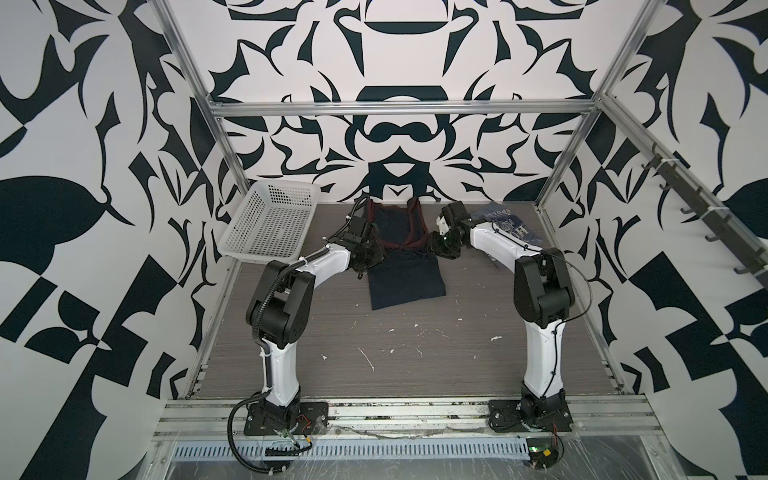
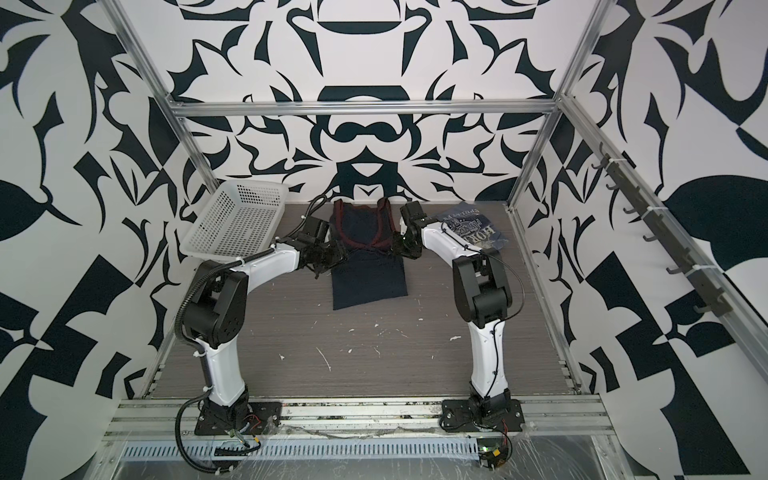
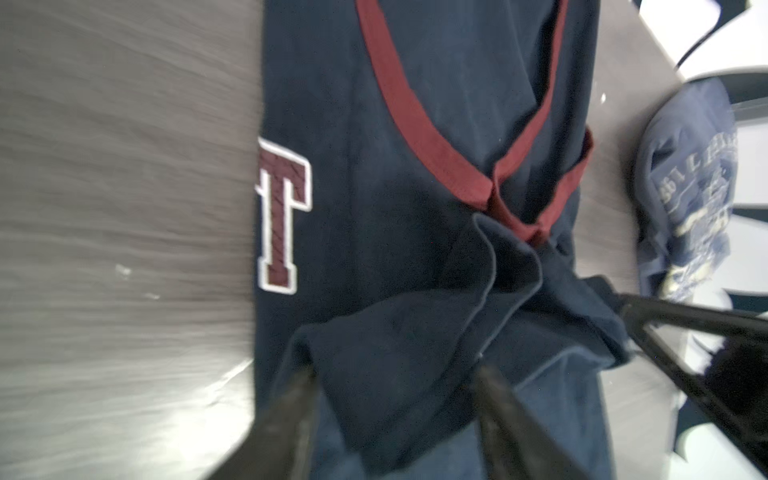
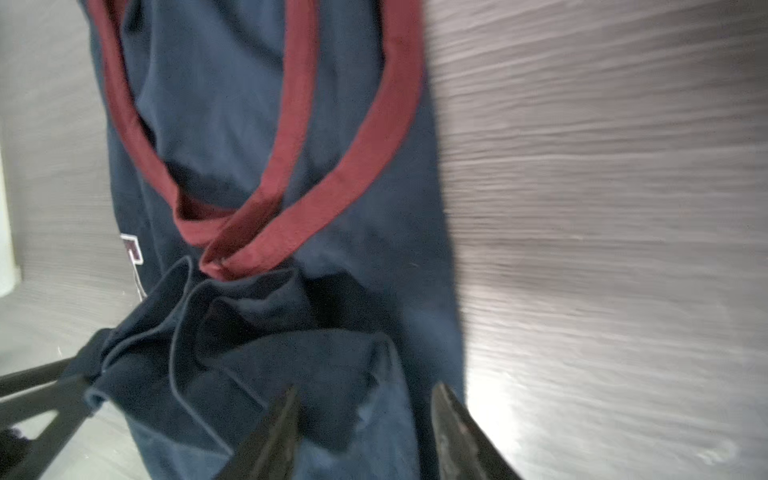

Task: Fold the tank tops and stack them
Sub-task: 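Lift the near hem with both grippers and fold it toward the maroon straps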

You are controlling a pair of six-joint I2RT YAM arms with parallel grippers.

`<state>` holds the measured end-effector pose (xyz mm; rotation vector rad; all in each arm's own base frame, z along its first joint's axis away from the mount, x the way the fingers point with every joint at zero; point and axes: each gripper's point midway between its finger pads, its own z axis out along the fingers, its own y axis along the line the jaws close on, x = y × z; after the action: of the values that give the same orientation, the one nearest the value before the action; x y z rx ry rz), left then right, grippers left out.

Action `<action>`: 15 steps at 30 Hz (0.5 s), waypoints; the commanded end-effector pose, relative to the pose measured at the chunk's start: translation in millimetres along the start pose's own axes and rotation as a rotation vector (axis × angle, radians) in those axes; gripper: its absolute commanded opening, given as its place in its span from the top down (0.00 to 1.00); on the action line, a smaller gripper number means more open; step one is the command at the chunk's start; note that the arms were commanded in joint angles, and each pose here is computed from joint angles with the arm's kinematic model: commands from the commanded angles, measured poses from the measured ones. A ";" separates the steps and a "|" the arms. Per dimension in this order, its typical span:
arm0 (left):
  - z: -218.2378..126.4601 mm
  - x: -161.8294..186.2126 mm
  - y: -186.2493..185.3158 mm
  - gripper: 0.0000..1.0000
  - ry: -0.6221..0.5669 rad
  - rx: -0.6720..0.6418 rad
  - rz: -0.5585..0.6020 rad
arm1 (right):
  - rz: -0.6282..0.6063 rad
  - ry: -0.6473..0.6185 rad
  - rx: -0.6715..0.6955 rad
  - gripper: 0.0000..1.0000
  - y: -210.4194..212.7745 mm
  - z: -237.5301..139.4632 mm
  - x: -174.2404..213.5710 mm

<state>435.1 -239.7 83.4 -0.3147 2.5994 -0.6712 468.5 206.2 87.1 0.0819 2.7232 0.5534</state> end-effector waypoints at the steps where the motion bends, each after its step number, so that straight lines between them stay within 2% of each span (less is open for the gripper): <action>1: -41.1 -9.0 4.8 0.26 -0.054 -0.065 0.044 | -0.069 -0.072 0.029 0.40 9.0 -50.7 -10.7; 3: -56.4 -1.5 6.3 0.23 -0.061 -0.055 0.047 | -0.066 -0.060 0.030 0.39 4.2 -58.1 4.5; 8: -75.5 51.7 20.9 0.21 0.018 -0.026 0.017 | -0.038 -0.018 -0.062 0.39 -0.1 -63.4 58.1; 10: -77.0 72.1 30.0 0.21 0.035 -0.025 -0.004 | -0.020 0.002 -0.083 0.39 -4.7 -62.3 77.0; 15: -67.9 108.5 31.0 0.21 0.092 0.081 -0.064 | 0.021 0.037 -0.182 0.38 -3.8 -53.8 108.3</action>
<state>312.7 -209.1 87.1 -0.3141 2.6563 -0.7126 347.0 181.0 84.5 0.0669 2.7710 0.6673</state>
